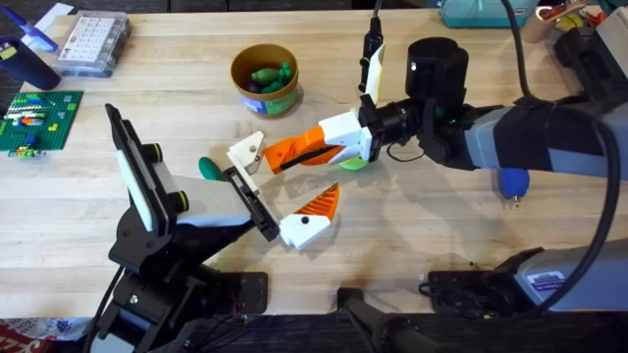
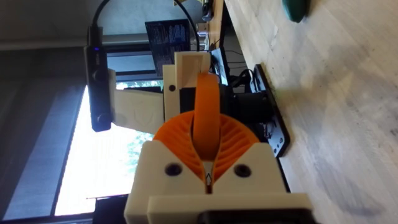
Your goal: Pick up the gripper from the table and insert it into the empty holder that is missing its gripper. Then pick up a screw, insert it into the mounting hole, and use the screwdriver to tighten it. Finally, clean up the table by picking up the vegetable and placing it into the bucket.
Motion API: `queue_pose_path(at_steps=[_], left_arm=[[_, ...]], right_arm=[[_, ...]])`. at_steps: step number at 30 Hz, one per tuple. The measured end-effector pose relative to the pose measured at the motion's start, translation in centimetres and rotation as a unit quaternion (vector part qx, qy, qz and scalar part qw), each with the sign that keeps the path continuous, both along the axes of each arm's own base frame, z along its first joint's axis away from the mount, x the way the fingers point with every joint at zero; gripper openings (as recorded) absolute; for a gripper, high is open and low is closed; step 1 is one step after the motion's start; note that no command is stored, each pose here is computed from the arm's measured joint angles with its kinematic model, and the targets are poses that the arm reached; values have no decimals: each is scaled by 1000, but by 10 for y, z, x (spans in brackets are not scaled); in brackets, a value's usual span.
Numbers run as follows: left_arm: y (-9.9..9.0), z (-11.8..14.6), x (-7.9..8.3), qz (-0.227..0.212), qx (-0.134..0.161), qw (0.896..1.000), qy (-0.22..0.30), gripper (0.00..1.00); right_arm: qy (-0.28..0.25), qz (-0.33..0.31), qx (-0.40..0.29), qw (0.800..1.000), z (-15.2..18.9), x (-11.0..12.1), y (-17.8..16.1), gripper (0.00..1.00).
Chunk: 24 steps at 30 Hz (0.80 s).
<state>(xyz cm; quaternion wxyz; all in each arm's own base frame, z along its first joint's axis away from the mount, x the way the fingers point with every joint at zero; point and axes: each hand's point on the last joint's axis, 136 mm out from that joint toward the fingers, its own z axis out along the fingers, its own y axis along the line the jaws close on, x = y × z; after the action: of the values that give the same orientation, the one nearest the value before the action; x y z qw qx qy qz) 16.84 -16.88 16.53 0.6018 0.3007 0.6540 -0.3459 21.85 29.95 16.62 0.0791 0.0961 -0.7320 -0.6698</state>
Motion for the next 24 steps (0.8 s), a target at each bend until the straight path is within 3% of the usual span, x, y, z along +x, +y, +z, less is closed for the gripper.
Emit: queue_pose_path(at_steps=[4,10,24], left_arm=[[0,0,0,1,0,1000,1,989],[1,0,1,4,0,1000,0,989],[1,0,1,4,0,1000,1,989]], right_arm=[[4,0,-2,1000,-1,0,0,20],[-32,0,18,999,8,3,1,20],[-19,-2,16,1000,9,3,2,20]])
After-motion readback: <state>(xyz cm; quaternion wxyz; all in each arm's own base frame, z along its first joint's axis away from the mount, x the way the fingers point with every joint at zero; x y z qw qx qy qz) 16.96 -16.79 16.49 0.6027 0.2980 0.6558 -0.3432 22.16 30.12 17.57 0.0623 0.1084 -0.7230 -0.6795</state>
